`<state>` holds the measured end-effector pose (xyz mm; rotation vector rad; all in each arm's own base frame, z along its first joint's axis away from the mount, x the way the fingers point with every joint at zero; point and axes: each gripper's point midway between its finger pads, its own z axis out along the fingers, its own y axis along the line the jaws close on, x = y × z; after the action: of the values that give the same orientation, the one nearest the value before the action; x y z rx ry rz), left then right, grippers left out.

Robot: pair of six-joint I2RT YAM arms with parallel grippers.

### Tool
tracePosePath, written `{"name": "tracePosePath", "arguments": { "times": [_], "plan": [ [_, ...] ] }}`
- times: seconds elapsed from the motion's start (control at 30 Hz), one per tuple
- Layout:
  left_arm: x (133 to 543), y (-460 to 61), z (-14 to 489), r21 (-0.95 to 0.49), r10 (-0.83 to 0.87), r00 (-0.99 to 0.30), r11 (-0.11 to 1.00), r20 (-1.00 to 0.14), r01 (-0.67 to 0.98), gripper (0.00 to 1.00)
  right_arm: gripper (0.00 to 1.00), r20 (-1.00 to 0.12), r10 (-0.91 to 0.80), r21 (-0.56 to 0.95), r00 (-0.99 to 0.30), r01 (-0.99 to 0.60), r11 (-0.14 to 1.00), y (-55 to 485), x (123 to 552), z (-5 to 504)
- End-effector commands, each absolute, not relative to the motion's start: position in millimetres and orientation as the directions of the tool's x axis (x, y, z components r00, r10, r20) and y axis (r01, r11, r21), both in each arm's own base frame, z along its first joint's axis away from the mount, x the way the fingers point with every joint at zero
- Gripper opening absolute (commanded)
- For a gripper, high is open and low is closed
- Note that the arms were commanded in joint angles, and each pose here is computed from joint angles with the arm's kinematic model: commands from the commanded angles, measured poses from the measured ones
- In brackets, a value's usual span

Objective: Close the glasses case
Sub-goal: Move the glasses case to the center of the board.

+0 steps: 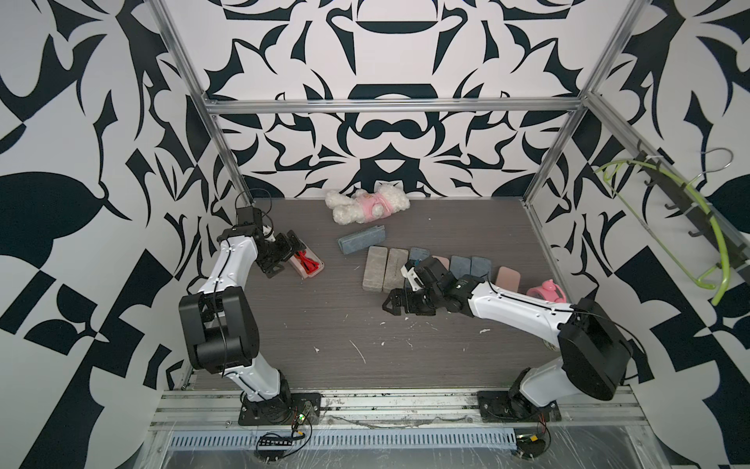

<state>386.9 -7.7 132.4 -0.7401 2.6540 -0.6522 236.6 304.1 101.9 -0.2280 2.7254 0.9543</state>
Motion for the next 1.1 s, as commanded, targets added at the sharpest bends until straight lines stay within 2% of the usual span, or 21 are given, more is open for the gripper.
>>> {"name": "tracePosePath", "arguments": {
  "times": [0.0, 0.27, 0.5, 0.77, 0.9, 1.07],
  "plan": [
    [388.7, -0.1, 123.4, -0.452, -0.512, -0.844, 0.797, -0.156, -0.4, 0.95, 1.0, -0.319, -0.073, 0.6, -0.945, -0.261, 0.756, 312.2, 242.0, 112.4],
    [399.0, 8.7, 98.8, -0.394, -0.487, -0.864, 0.824, -0.128, -0.407, 0.74, 1.0, -0.333, -0.097, 0.587, -0.938, -0.287, 0.757, 321.1, 245.6, 114.1],
    [387.8, 2.8, 84.3, -0.348, -0.434, -0.897, 0.856, -0.085, -0.381, 0.67, 1.0, -0.377, -0.145, 0.523, -0.915, -0.34, 0.782, 326.2, 261.7, 120.7],
    [382.8, -12.0, 86.3, -0.348, -0.379, -0.922, 0.877, -0.075, -0.332, 0.43, 1.0, -0.452, -0.211, 0.444, -0.867, -0.424, 0.79, 336.3, 283.9, 134.7],
    [376.6, -17.6, 90.0, -0.318, -0.341, -0.936, 0.9, -0.088, -0.298, 0.4, 1.0, -0.478, -0.236, 0.423, -0.846, -0.457, 0.782, 344.9, 292.7, 139.1],
    [369.8, -22.0, 93.3, -0.318, -0.325, -0.942, 0.905, -0.088, -0.283, 0.3, 1.0, -0.477, -0.25, 0.422, -0.843, -0.469, 0.776, 352.0, 297.5, 137.4]
  ]
}}
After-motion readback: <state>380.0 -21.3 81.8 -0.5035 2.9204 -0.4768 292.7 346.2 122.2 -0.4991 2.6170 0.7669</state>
